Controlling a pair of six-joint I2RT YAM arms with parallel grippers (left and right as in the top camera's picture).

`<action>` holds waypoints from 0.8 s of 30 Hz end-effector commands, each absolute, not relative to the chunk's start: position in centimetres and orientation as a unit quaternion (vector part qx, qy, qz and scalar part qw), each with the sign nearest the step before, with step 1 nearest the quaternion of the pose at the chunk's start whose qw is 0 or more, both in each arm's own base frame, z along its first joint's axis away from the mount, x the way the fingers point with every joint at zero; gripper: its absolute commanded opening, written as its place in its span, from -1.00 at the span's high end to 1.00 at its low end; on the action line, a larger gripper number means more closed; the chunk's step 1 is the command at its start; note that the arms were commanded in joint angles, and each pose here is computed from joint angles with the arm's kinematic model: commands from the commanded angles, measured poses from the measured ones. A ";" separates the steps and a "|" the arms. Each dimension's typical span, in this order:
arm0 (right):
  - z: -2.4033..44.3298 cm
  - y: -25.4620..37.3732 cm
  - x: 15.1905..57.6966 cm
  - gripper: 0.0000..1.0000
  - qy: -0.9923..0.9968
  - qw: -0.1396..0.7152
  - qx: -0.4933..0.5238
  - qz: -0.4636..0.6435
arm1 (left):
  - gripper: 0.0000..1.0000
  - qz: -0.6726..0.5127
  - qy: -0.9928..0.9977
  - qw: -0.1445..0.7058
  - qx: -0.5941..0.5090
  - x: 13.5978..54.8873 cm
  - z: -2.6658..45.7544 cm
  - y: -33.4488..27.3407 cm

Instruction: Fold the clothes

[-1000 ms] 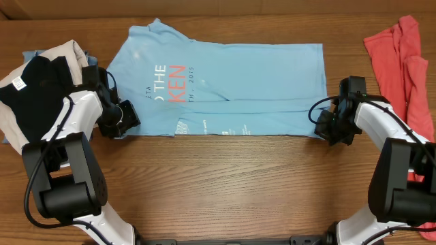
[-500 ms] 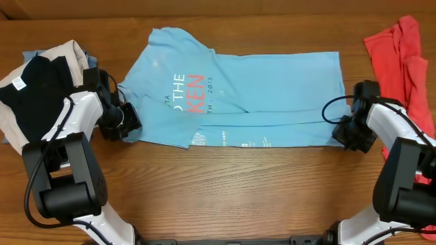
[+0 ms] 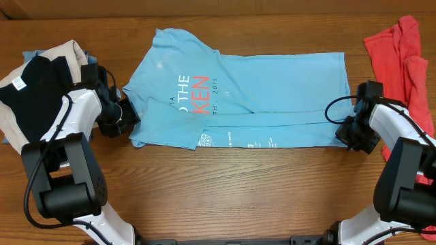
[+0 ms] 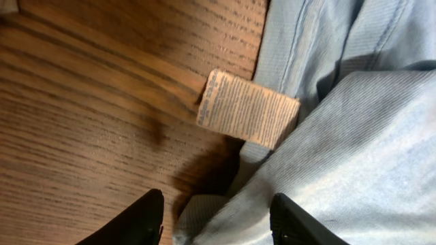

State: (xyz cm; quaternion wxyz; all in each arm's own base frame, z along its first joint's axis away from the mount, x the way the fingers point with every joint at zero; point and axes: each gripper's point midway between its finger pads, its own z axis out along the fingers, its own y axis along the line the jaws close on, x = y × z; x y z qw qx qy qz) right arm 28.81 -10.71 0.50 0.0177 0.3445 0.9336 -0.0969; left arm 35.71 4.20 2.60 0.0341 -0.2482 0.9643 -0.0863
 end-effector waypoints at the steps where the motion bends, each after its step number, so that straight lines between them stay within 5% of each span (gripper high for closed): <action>1: 0.0 -11.0 28.4 0.92 0.930 0.012 0.351 -0.104 | -0.01 -0.104 0.963 0.038 -0.244 36.2 3.2 3.0; 11: -0.1 -10.6 28.5 0.92 0.932 0.011 0.350 -0.091 | 0.56 -0.107 0.970 0.005 -0.218 34.1 1.3 0.4; 16: -0.1 -10.6 28.5 0.92 0.932 0.011 0.350 -0.091 | 0.65 -0.121 0.970 -0.002 -0.210 33.9 1.4 -0.1; 20: -0.1 -10.6 28.5 0.92 0.932 0.011 0.350 -0.091 | 0.53 -0.122 0.970 -0.001 -0.211 33.9 1.4 -0.1; 24: -0.1 -10.6 28.5 0.92 0.932 0.011 0.350 -0.091 | 0.74 -0.085 0.973 0.002 -0.213 33.8 1.2 1.2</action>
